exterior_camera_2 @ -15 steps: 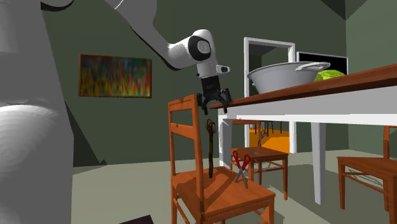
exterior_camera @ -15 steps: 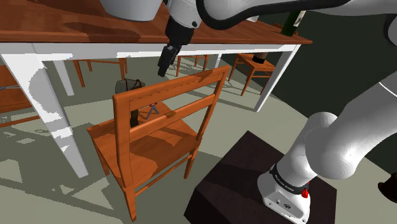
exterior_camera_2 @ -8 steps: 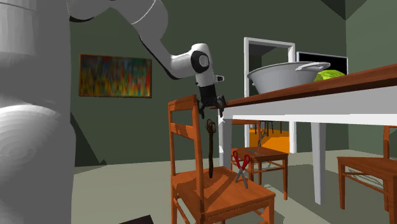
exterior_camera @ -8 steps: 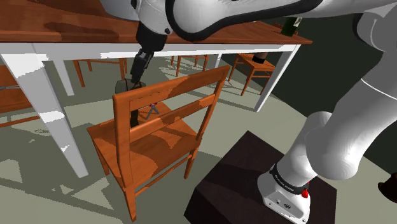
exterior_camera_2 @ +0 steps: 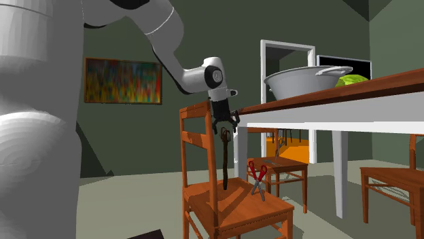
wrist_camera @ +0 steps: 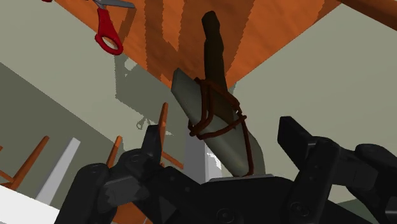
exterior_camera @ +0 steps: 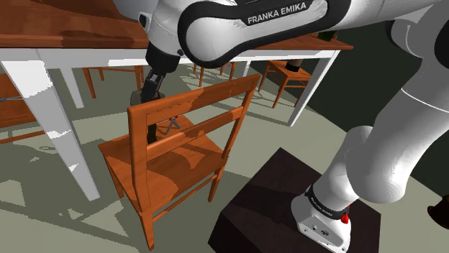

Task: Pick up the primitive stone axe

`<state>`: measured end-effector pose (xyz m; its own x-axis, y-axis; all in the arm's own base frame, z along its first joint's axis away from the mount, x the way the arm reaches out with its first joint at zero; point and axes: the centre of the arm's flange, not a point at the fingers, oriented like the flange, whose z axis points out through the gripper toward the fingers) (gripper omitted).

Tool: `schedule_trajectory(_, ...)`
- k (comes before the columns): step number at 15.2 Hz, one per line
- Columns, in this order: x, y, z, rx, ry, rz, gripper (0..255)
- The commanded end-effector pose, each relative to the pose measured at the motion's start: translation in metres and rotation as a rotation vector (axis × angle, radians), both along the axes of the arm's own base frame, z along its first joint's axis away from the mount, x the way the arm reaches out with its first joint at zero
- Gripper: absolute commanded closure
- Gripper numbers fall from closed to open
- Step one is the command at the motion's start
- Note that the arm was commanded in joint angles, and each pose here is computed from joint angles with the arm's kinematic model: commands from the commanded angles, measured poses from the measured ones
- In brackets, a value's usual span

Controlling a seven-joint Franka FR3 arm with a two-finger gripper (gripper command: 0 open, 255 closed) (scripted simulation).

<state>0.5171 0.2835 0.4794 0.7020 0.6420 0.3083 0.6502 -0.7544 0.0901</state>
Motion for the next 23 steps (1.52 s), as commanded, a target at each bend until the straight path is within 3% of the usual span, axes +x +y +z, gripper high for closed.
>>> schedule_trajectory(1,0.0,0.0,-0.009,0.0,0.0,0.0,0)
schedule_trajectory(2,0.0,0.0,-0.009,0.0,0.0,0.0,0)
schedule_trajectory(3,0.0,-0.001,-0.009,0.0,0.0,0.0,255)
schedule_trajectory(12,0.0,0.0,-0.009,0.0,0.0,0.0,255)
schedule_trajectory(23,0.0,0.0,0.049,0.0,0.0,0.0,255)
